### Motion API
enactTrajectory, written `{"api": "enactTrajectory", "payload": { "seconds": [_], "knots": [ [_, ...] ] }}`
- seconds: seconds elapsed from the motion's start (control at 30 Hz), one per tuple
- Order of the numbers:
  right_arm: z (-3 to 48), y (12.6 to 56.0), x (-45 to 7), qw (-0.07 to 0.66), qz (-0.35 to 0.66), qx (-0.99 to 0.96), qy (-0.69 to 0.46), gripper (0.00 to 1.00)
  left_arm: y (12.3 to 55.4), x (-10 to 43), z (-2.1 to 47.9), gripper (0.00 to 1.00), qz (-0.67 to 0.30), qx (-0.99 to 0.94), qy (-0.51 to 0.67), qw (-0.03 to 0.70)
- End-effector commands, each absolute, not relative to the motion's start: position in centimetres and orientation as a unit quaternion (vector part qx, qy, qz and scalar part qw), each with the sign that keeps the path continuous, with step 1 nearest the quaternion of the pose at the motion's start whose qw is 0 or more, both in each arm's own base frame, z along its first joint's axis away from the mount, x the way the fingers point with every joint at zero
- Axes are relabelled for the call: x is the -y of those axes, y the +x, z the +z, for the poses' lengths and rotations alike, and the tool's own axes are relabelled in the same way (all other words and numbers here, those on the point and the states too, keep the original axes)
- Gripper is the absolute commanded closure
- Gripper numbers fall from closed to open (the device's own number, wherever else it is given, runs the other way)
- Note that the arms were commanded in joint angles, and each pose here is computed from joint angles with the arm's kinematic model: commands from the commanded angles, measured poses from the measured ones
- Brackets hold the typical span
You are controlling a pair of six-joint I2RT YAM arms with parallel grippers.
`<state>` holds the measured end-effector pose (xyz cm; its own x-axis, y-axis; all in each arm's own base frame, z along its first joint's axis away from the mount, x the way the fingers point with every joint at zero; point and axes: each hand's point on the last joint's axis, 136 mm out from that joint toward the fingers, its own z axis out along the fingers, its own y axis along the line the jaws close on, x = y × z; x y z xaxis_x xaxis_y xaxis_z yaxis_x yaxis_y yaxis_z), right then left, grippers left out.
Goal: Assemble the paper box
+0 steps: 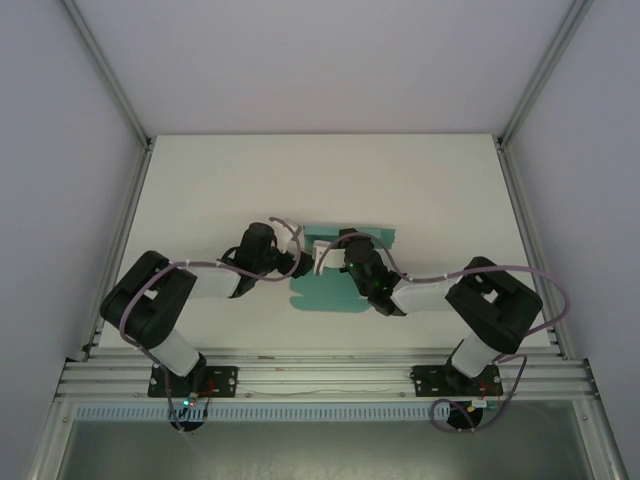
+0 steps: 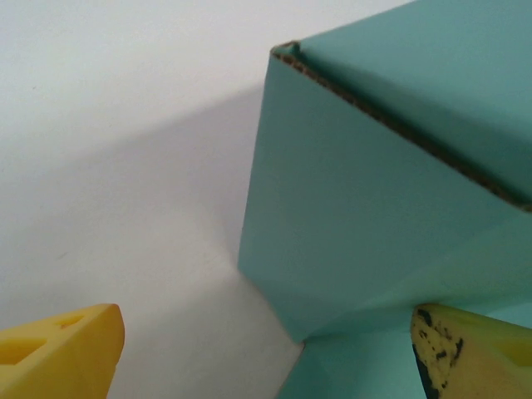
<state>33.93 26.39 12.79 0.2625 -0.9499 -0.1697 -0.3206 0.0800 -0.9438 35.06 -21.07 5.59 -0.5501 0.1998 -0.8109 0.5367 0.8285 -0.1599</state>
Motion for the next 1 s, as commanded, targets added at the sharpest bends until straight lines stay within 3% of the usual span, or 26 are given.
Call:
{"api": "enactTrajectory", "payload": {
  "seconds": [0.0,0.2,0.57,0.77,0.97],
  "knots": [
    [10.3,31.8,-27.3,0.5,-0.266,-0.526,-0.634,1.0,37.6,21.8,8.1,0.13,-0.192,-0.832,0.204,0.478],
    [7.2,31.1,-25.7,0.447,-0.28,-0.535,-0.659,1.0,37.0,22.5,10.2,0.2,-0.203,-0.801,0.212,0.522],
    [9.1,32.5,-25.8,0.474,-0.307,-0.52,-0.641,1.0,33.7,19.5,7.0,0.19,-0.178,-0.844,0.196,0.465],
    [10.2,33.5,-25.9,0.472,-0.325,-0.528,-0.626,1.0,32.7,21.9,7.1,0.1,-0.23,-0.839,0.242,0.429],
    [9.9,33.3,-26.1,0.47,-0.313,-0.529,-0.633,1.0,32.7,22.0,8.3,0.04,-0.238,-0.824,0.253,0.448]
  ]
}}
